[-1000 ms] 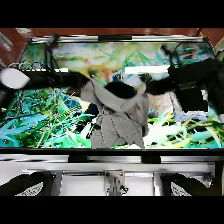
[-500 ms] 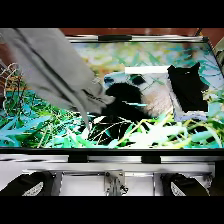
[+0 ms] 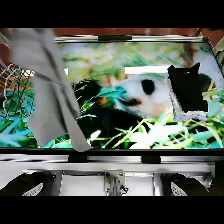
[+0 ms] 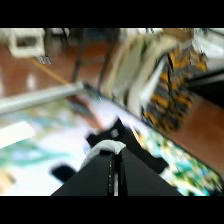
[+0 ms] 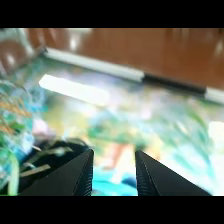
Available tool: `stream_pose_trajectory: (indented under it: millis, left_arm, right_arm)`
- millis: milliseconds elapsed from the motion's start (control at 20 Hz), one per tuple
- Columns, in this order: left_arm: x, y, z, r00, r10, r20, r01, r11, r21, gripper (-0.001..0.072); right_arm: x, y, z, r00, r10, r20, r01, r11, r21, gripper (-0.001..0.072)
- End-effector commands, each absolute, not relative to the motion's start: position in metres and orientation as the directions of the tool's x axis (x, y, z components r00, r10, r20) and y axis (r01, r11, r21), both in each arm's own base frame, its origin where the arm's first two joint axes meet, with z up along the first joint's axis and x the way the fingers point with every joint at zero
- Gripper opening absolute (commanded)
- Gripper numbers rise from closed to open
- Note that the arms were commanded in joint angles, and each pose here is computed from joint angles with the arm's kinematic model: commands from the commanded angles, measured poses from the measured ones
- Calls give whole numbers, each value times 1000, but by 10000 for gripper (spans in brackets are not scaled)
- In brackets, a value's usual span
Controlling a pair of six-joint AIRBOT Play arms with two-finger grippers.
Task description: Fold the shirts.
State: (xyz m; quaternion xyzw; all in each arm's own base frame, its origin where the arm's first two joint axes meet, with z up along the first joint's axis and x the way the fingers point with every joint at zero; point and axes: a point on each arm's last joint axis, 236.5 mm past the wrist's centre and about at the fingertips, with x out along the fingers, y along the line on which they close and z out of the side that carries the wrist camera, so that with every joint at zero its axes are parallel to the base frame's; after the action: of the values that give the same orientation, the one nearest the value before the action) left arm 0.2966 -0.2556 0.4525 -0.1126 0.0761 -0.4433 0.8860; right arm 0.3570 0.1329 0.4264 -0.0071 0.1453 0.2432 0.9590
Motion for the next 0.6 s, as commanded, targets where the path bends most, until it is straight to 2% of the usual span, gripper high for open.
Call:
stream_pose_trajectory:
  millis: [0, 150, 200, 250, 300, 350, 450, 550]
  left_arm:
    - [311, -343, 330, 405, -871, -279, 765, 490, -419, 40]
    - [291, -421, 200, 182, -853, -490, 733, 449, -510, 41]
    - [285, -437, 164, 121, -831, -543, 702, 458, -545, 193]
    - [281, -442, 140, 74, -808, -584, 650, 483, -586, 625]
    - [281, -435, 122, 32, -778, -628, 610, 513, -604, 709]
    - [283, -413, 108, -11, -732, -682, 594, 544, -593, 708]
    - [300, -336, 92, -32, -597, -802, 502, 684, -529, 707]
    - [326, -239, 96, 56, -441, -896, 400, 832, -384, 705]
  right_arm:
    - [395, 116, 372, 817, 366, -445, -382, 922, 58, 399]
    - [415, 102, 341, 798, 291, -528, -313, 948, 51, 408]
    - [417, 96, 328, 780, 261, -569, -290, 956, 42, 410]
    - [418, 89, 312, 752, 228, -619, -272, 962, 24, 556]
    - [416, 80, 291, 704, 184, -686, -253, 968, 1, 584]
    - [412, 69, 268, 640, 132, -757, -235, 972, -29, 584]
    - [404, 53, 222, 485, 58, -873, -252, 965, -76, 584]
    - [403, 64, 182, 345, 153, -926, -278, 959, 55, 584]
